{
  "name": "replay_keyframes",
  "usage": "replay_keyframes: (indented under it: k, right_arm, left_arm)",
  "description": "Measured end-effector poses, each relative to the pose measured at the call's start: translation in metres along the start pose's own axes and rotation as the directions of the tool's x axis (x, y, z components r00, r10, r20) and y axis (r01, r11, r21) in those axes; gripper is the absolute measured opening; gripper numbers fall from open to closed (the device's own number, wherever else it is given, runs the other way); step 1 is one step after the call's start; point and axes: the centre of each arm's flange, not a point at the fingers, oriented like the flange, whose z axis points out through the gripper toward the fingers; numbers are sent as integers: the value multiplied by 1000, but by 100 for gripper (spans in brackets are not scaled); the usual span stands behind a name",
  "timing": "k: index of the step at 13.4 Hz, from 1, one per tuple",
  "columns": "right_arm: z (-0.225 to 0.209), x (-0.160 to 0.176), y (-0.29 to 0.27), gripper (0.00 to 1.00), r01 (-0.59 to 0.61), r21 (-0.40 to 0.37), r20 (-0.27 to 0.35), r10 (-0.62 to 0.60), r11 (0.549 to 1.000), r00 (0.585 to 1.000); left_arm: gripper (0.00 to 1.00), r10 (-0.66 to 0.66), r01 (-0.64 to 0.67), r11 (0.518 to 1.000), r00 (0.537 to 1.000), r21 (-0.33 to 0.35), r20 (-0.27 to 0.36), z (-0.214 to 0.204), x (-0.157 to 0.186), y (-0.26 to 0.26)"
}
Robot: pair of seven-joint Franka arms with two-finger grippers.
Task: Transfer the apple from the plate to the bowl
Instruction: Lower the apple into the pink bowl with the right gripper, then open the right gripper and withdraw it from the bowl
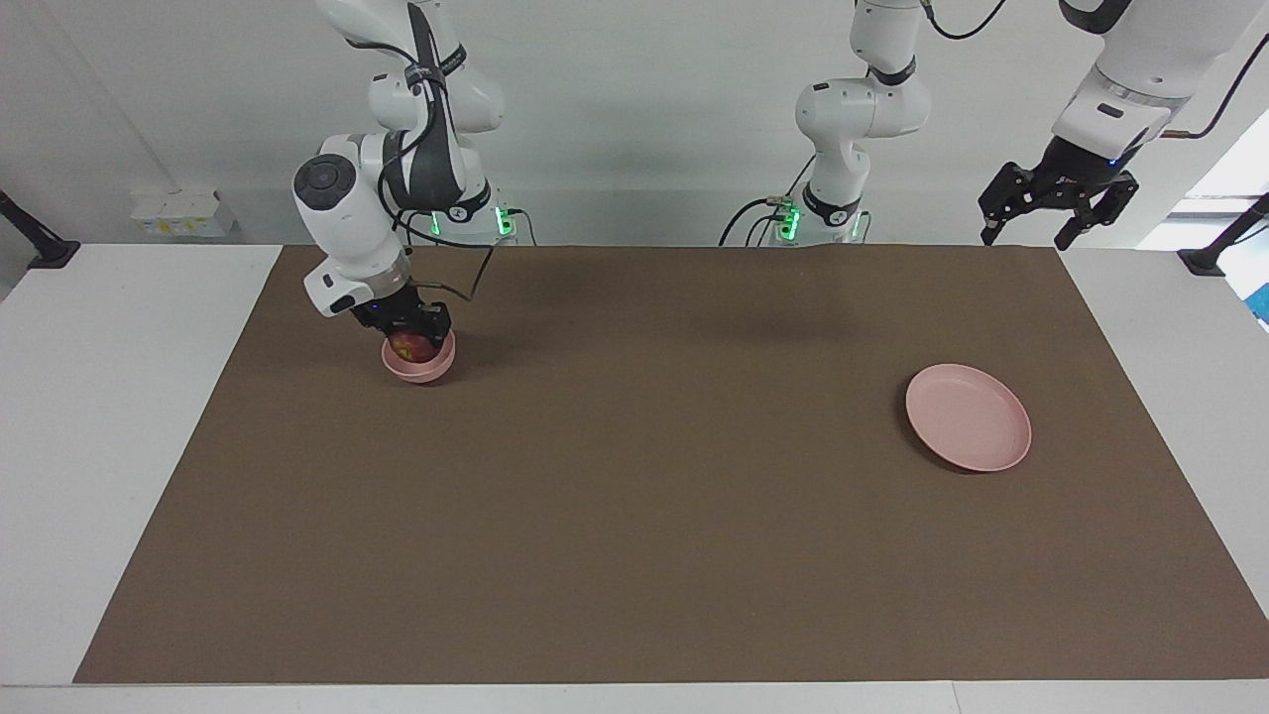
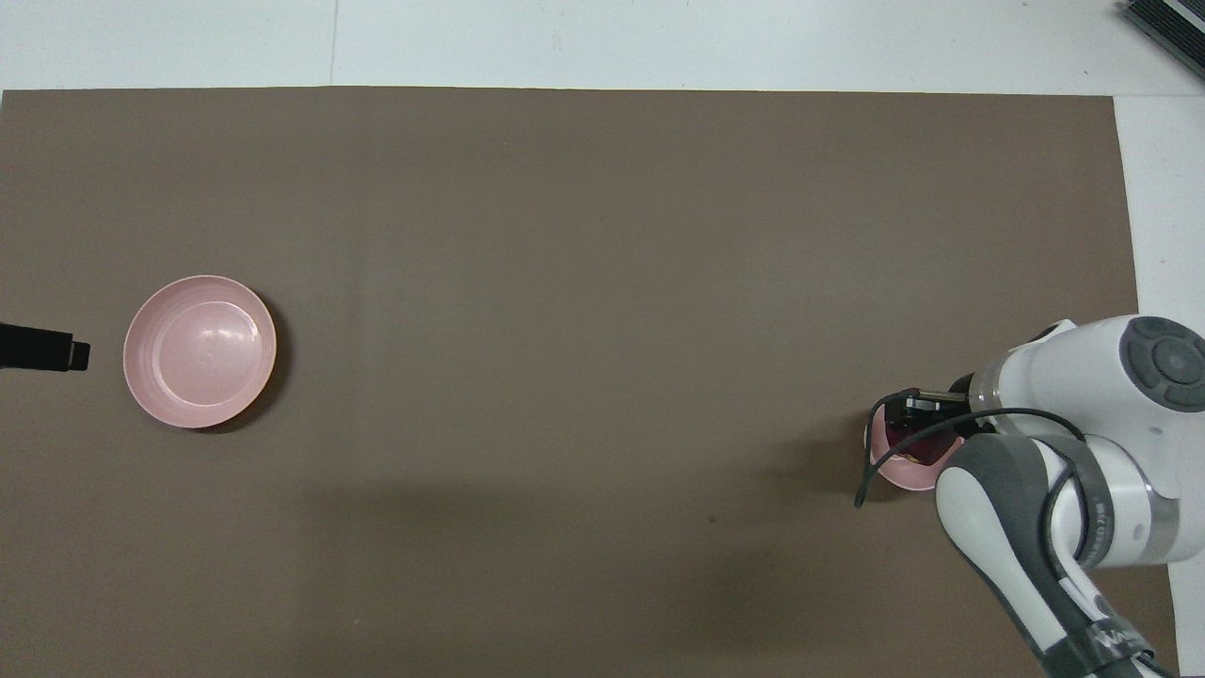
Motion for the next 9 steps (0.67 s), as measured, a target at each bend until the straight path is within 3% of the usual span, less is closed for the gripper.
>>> replay_keyframes:
  k: [3,6,9]
  right_arm:
    - [36,-16,7,75,-6,1,-8,6,1000,1000]
    - [41,-19,5,75,-1,0,-5,1,1000,1000]
    - [17,-14,5,100,35,1,-22,-35,999,999]
  left_arm:
    - [100,0,0,1000,1000,0,1,0,0,0]
    - [100,0,0,1000,1000,0,1,0,0,0]
    - [100,0,0,1000,1000,0,2,0,0,0]
